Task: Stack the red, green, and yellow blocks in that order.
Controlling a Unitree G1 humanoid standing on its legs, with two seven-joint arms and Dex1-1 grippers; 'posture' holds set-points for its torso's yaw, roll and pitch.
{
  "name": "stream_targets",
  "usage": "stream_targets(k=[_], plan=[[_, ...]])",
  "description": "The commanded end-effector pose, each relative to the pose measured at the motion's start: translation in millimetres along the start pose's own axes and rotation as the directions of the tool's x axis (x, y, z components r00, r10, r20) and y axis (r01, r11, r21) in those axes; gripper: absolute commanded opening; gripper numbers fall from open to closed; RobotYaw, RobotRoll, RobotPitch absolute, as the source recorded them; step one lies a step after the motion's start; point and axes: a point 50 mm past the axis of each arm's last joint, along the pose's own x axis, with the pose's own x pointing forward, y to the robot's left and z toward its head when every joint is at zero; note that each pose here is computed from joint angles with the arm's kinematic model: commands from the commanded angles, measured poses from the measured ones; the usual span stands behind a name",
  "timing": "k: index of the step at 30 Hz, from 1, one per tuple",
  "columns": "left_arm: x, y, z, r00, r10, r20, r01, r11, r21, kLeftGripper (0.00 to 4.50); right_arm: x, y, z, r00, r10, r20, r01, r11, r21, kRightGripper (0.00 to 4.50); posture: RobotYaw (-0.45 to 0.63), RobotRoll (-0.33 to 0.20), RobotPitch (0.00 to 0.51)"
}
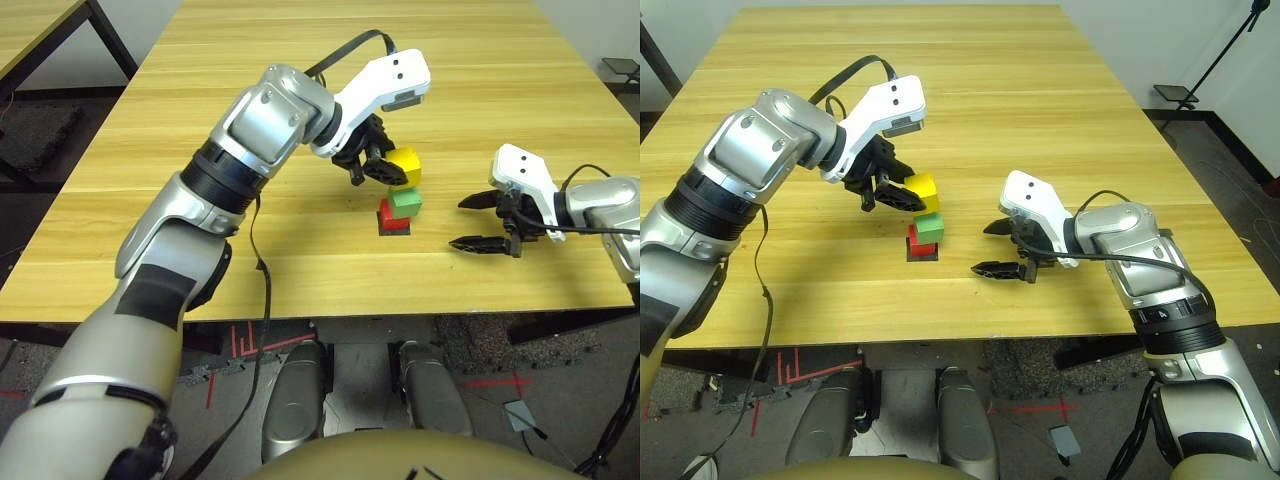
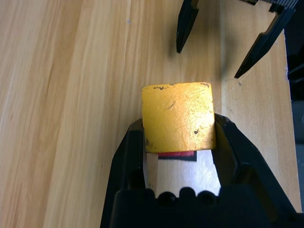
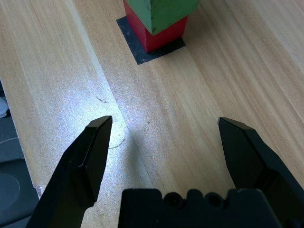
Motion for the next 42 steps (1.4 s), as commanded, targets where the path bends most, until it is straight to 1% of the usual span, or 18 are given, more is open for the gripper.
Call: stream_targets(k=[1, 8, 14, 21, 23, 24, 26, 28, 29, 31, 32, 33, 35, 37, 39, 40, 41, 42], plan=[[4.7, -3.0, 1.2, 1.000, -0.007, -0.022, 0.007, 1.000, 0.009, 2.01, -2.0, 1.0, 3.3, 1.000, 0.002, 0.013, -0.001, 1.000, -0.010, 4.50, 0.09, -0.034, 0.099], [13.0, -4.9, -8.2, 0.999, -0.018, -0.046, 0.018, 1.000, -0.005, 2.01, -0.2, 1.5, 3.4, 1.000, 0.006, 0.015, -0.006, 1.000, -0.011, 4.50, 0.09, -0.032, 0.101], [15.3, -3.7, -14.3, 0.998, -0.002, -0.065, 0.003, 1.000, 0.015, 2.01, 1.0, 2.7, 4.5, 1.000, 0.008, 0.020, -0.008, 1.000, -0.011, 4.50, 0.09, -0.030, 0.102], [18.0, -1.1, -14.5, 0.997, 0.018, -0.071, -0.015, 0.999, 0.042, 2.01, 2.0, 3.7, 4.0, 1.000, 0.008, 0.024, -0.008, 1.000, -0.006, 4.50, 0.08, -0.028, 0.104], [18.1, -1.2, -14.3, 0.997, 0.016, -0.071, -0.013, 0.999, 0.043, 2.76, 2.4, 4.0, 4.4, 1.000, 0.008, 0.026, -0.008, 1.000, -0.005, 4.50, 0.08, -0.026, 0.104], [18.3, -1.6, -13.7, 0.998, 0.014, -0.068, -0.012, 0.999, 0.040, 3.01, 2.3, 3.8, 4.3, 1.000, 0.007, 0.026, -0.007, 1.000, -0.005, 4.50, 0.08, -0.026, 0.104], [17.1, -3.8, -9.7, 0.999, 0.011, -0.034, -0.010, 1.000, 0.026, 3.70, 2.0, 3.4, 3.8, 1.000, 0.005, 0.026, -0.005, 1.000, -0.003, 4.50, 0.09, -0.026, 0.104], [11.5, -5.6, -5.0, 1.000, 0.021, 0.010, -0.021, 1.000, 0.011, 4.47, 0.9, 2.9, 3.2, 1.000, 0.003, 0.027, -0.003, 1.000, -0.001, 4.50, 0.10, -0.038, 0.098], [7.3, -6.4, -2.7, 0.999, 0.030, 0.035, -0.030, 1.000, 0.002, 4.49, 0.0, 2.6, 3.3, 1.000, 0.002, 0.031, -0.002, 1.000, -0.001, 4.50, 0.10, -0.039, 0.097], [-8.7, -10.5, 2.0, 0.991, 0.045, 0.125, -0.039, 0.998, -0.051, 4.49, -4.6, 1.3, 4.4, 0.997, 0.007, 0.077, -0.008, 1.000, 0.017, 4.50, 0.11, -0.049, 0.095], [-20.0, -13.3, 4.2, 0.980, 0.057, 0.189, -0.042, 0.995, -0.087, 4.49, -8.4, -0.4, 5.1, 0.994, 0.002, 0.106, -0.005, 1.000, 0.025, 4.50, 0.11, -0.051, 0.095], [-30.7, -15.4, 3.8, 0.968, 0.081, 0.238, -0.050, 0.990, -0.135, 4.49, -12.3, -2.2, 5.4, 0.992, -0.008, 0.127, 0.004, 0.999, 0.034, 4.50, 0.11, -0.053, 0.094], [-54.3, -16.3, -2.3, 0.922, 0.191, 0.337, -0.110, 0.963, -0.246, 4.49, -22.6, -8.9, 2.2, 0.984, -0.073, 0.164, 0.061, 0.995, 0.078, 4.50, 0.12, -0.065, 0.088], [-76.9, -12.3, -23.2, 0.850, 0.381, 0.364, -0.235, 0.892, -0.386, 4.49, -32.0, -18.3, -3.8, 0.961, -0.180, 0.210, 0.150, 0.977, 0.151, 4.50, 0.13, -0.069, 0.088], [-91.7, -7.7, -49.7, 0.725, 0.572, 0.383, -0.365, 0.791, -0.491, 4.49, -39.5, -32.3, -13.2, 0.900, -0.346, 0.264, 0.277, 0.923, 0.268, 4.50, 0.14, -0.079, 0.086], [-96.1, -5.5, -63.8, 0.660, 0.659, 0.361, -0.417, 0.721, -0.553, 4.49, -42.0, -39.0, -18.1, 0.864, -0.423, 0.275, 0.332, 0.887, 0.320, 4.50, 0.13, -0.081, 0.086], [-100.7, -3.8, -83.7, 0.590, 0.745, 0.312, -0.484, 0.636, -0.601, 4.49, -44.3, -46.6, -23.4, 0.812, -0.506, 0.290, 0.390, 0.841, 0.375, 4.50, 0.13, -0.087, 0.086], [-105.8, -3.0, -103.8, 0.495, 0.823, 0.280, -0.550, 0.546, -0.632, 4.49, -46.3, -54.1, -27.2, 0.741, -0.592, 0.317, 0.446, 0.786, 0.428, 4.50, 0.13, -0.089, 0.085]])
